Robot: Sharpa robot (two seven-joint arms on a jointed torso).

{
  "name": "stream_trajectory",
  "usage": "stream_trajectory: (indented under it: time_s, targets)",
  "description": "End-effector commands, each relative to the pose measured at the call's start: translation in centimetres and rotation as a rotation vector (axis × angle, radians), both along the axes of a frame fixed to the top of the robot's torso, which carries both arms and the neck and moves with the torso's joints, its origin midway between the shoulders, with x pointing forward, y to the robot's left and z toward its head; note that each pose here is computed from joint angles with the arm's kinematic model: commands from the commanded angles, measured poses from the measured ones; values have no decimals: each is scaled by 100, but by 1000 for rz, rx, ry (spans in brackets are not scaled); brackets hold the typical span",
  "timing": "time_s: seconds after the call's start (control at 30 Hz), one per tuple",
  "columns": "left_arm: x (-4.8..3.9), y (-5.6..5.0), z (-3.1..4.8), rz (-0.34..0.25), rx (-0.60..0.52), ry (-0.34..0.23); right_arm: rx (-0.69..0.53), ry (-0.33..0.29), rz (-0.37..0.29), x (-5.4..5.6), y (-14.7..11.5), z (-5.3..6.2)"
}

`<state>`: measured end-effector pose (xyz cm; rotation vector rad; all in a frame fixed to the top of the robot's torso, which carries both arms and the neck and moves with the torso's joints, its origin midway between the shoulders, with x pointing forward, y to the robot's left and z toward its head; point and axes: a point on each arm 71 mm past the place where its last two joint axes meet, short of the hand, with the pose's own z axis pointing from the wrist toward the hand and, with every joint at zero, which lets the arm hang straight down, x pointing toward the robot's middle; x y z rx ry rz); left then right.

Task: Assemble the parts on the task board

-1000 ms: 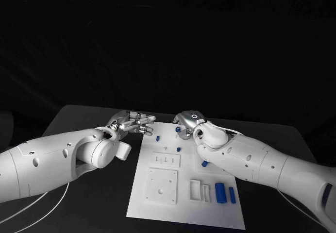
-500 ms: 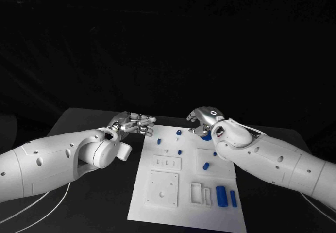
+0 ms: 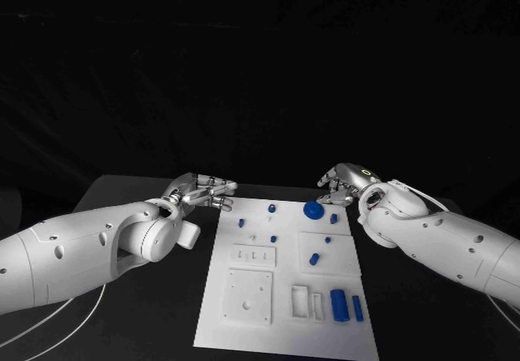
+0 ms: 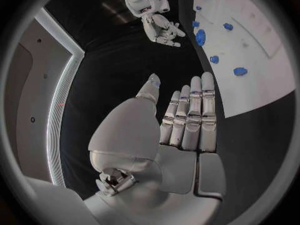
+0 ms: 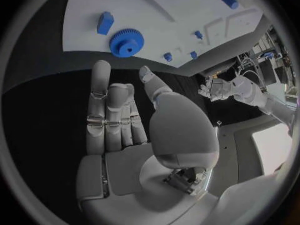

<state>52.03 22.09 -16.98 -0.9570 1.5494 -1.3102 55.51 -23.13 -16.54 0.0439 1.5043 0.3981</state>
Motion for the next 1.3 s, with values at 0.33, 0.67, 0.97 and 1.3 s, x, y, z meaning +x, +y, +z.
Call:
stream_trajectory:
  time_s: [0.33,0.67,0.97,1.3]
  targets:
    - [11,-33,13,-19,-7,-14,-14,132,35,59,25,-213]
    - [15,-56,6,-30,-8,-6,-38,153,15,87,45,-316]
    - [18,-57,0,-35,-7,0,-64,171,-20,104,19,-354]
    - [20,-71,-2,-40,-6,2,-58,222,-22,114,50,-403]
